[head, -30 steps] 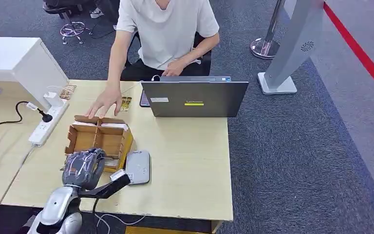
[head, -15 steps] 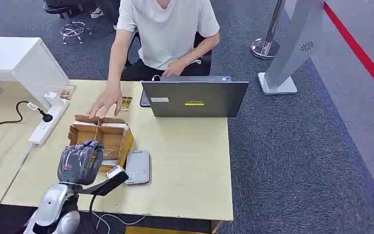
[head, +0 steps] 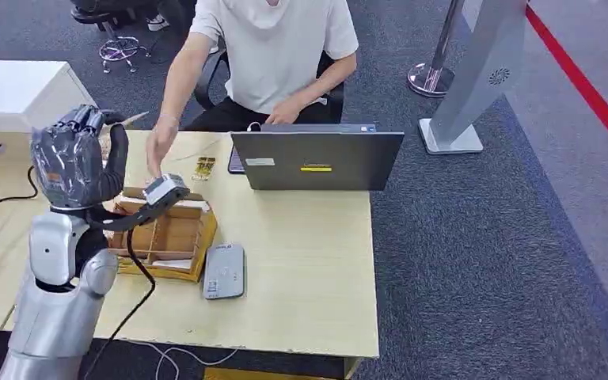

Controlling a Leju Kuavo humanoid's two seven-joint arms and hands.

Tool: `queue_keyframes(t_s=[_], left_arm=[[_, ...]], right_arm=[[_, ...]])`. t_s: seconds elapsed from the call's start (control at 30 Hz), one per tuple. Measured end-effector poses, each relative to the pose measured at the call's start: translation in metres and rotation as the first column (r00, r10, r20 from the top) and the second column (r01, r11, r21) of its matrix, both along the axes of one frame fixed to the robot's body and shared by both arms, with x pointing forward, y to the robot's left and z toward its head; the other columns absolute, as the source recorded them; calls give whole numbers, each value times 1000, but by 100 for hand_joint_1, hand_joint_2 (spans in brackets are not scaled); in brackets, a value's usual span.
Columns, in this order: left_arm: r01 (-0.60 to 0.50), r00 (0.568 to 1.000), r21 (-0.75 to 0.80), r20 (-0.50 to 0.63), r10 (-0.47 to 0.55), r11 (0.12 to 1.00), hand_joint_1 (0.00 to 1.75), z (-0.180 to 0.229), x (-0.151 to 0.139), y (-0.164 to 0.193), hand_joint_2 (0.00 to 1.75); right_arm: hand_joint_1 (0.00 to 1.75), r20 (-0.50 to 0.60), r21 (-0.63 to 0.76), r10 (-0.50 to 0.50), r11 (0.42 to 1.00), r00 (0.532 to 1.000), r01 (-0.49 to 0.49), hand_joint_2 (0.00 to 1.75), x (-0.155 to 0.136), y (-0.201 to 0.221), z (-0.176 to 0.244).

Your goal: Pass the card to the sensor for recognition and then transmit it.

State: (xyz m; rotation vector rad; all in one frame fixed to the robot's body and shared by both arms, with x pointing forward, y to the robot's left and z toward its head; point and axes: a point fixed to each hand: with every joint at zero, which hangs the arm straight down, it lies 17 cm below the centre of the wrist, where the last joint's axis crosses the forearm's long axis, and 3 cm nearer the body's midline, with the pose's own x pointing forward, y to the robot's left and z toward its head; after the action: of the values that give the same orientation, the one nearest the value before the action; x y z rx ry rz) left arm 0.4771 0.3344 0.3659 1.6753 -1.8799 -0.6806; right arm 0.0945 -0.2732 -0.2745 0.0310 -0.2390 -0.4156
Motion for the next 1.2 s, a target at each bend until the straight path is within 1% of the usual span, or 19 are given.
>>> queue_keyframes(t_s=[0.1, 0.17, 0.23, 0.3, 0.5, 0.53, 0.73, 0.9, 1.07, 1.2], left_arm=[[-12, 1000, 11, 25, 12, 1000, 175, 10, 5, 2, 175], [-42, 999, 46, 37, 41, 998, 175, 16, 11, 3, 175], [-88, 996, 84, 30, 85, 993, 175, 19, 24, 9, 175], [-114, 993, 86, 23, 113, 990, 175, 23, 38, 16, 175], [-135, 990, 74, -20, 137, 988, 175, 18, 60, 26, 175], [-138, 990, 73, -30, 140, 988, 0, 15, 62, 27, 175], [-141, 985, 47, -90, 145, 989, 0, 3, 71, 33, 175], [-144, 983, 23, -111, 146, 989, 0, -3, 73, 38, 175], [-124, 983, 9, -136, 124, 992, 0, -19, 70, 43, 175], [-82, 985, -19, -153, 79, 996, 0, -37, 57, 53, 175]], right_arm=[[0, 0, 0, 8, 1000, 1000, -8, 175, 0, 1, 0], [0, 1, 0, 24, 1000, 1000, -24, 175, 0, 2, 0], [0, 1, 2, 42, 999, 999, -42, 175, 1, 3, 0], [0, -3, 4, 49, 999, 999, -49, 175, 1, 4, 0], [0, -11, -6, 50, 999, 999, -50, 175, 0, 2, 0], [0, -11, -6, 50, 999, 999, -50, 175, 0, 2, 0], [0, -14, -5, 54, 999, 998, -54, 175, 0, 3, 0], [0, -13, -4, 57, 998, 998, -57, 175, 0, 3, 0], [0, -12, -6, 56, 998, 998, -56, 175, 0, 3, 0], [0, -12, -6, 47, 999, 999, -47, 175, -1, 2, -1]])
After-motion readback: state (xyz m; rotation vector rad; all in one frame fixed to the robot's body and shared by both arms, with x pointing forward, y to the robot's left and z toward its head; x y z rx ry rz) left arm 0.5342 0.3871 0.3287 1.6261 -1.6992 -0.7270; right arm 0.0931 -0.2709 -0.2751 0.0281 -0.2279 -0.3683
